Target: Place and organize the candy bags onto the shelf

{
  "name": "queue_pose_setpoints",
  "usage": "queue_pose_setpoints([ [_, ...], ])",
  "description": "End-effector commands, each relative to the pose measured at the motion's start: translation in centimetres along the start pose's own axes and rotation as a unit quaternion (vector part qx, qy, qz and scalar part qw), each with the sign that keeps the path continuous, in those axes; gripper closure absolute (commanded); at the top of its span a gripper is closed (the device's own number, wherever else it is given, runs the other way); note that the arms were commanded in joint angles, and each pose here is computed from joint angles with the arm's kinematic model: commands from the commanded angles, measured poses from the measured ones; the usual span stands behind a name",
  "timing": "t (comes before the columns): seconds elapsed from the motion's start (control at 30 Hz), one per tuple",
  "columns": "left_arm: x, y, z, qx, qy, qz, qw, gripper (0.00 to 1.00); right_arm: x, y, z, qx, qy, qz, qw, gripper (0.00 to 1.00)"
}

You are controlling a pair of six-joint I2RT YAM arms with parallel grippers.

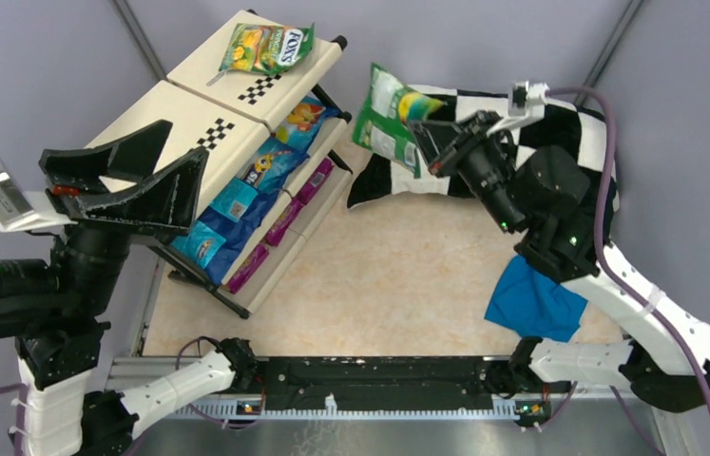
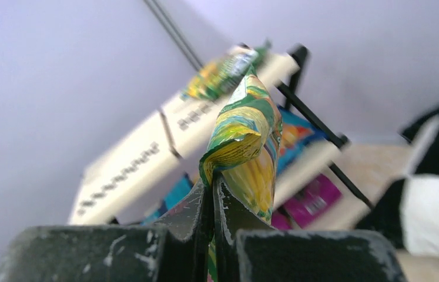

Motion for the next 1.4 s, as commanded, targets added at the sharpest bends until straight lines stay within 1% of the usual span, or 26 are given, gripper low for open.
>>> queue_pose_setpoints([
  [0.0, 0.1, -1.7, -0.2, 0.004, 0.002, -0.030, 1.000, 0.04, 3.3, -4.8, 5.5, 0.062, -0.092, -0.063, 0.992, 1.00],
  [0.1, -0.1, -2.1, -0.3, 0.000, -0.006, -0.020, 1.000, 0.03, 5.2, -6.3, 8.6, 0.121, -0.146, -0.081, 0.978, 1.00],
  [0.23, -0.9, -2.6, -0.2, -0.009, -0.009, -0.026, 1.000, 0.03, 8.3, -5.8, 11.3, 0.205, -0.182, -0.065, 0.959, 1.00],
  [0.37, -1.4, -2.4, 0.1, -0.016, -0.019, -0.022, 0.999, 0.03, 10.4, -5.4, 13.4, 0.284, -0.220, -0.059, 0.931, 1.00],
  [0.6, -1.5, -2.1, 0.0, -0.028, -0.016, -0.018, 0.999, 0.03, 15.0, -1.0, 14.3, 0.430, -0.162, -0.007, 0.888, 1.00],
  [0.77, -1.7, -1.9, 0.0, -0.033, -0.017, -0.015, 0.999, 0.03, 18.0, 2.2, 16.7, 0.461, -0.126, 0.018, 0.878, 1.00],
  [0.83, -1.8, -1.7, 0.1, -0.036, -0.019, -0.014, 0.999, 0.03, 18.7, 2.1, 17.4, 0.473, -0.114, 0.007, 0.874, 1.00],
  [0.9, -1.9, -1.7, 0.1, -0.038, -0.021, -0.013, 0.999, 0.03, 19.2, 3.0, 17.5, 0.471, -0.087, 0.001, 0.878, 1.00],
  [1.03, -2.1, -2.0, 0.2, -0.040, -0.023, -0.016, 0.999, 0.03, 19.1, 3.8, 17.3, 0.489, -0.063, -0.017, 0.870, 1.00],
  [1.13, -2.2, -1.9, 0.2, -0.039, -0.025, -0.014, 0.999, 0.03, 19.1, 4.4, 17.3, 0.495, -0.057, -0.009, 0.867, 1.00],
  [1.23, -2.2, -1.8, 0.4, -0.040, -0.030, -0.012, 0.999, 0.04, 18.7, 5.3, 17.1, 0.487, -0.046, 0.001, 0.872, 1.00],
  [1.3, -2.3, -1.8, 0.5, -0.042, -0.034, -0.012, 0.998, 0.03, 18.4, 5.7, 16.5, 0.476, -0.035, -0.005, 0.878, 1.00],
  [1.37, -2.3, -1.6, 0.7, -0.046, -0.040, -0.010, 0.998, 0.03, 18.1, 5.5, 16.1, 0.476, -0.031, -0.024, 0.879, 1.00],
])
Point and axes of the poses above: each gripper's point midway between its finger pads, its own x axis out along the fingers, its own z axis along the line the jaws close on, y = z × x, the point moved 3 cm from there along -x, back along the fingers, and after that the axes turned 6 degrees about -x, right-handed, at the moved point
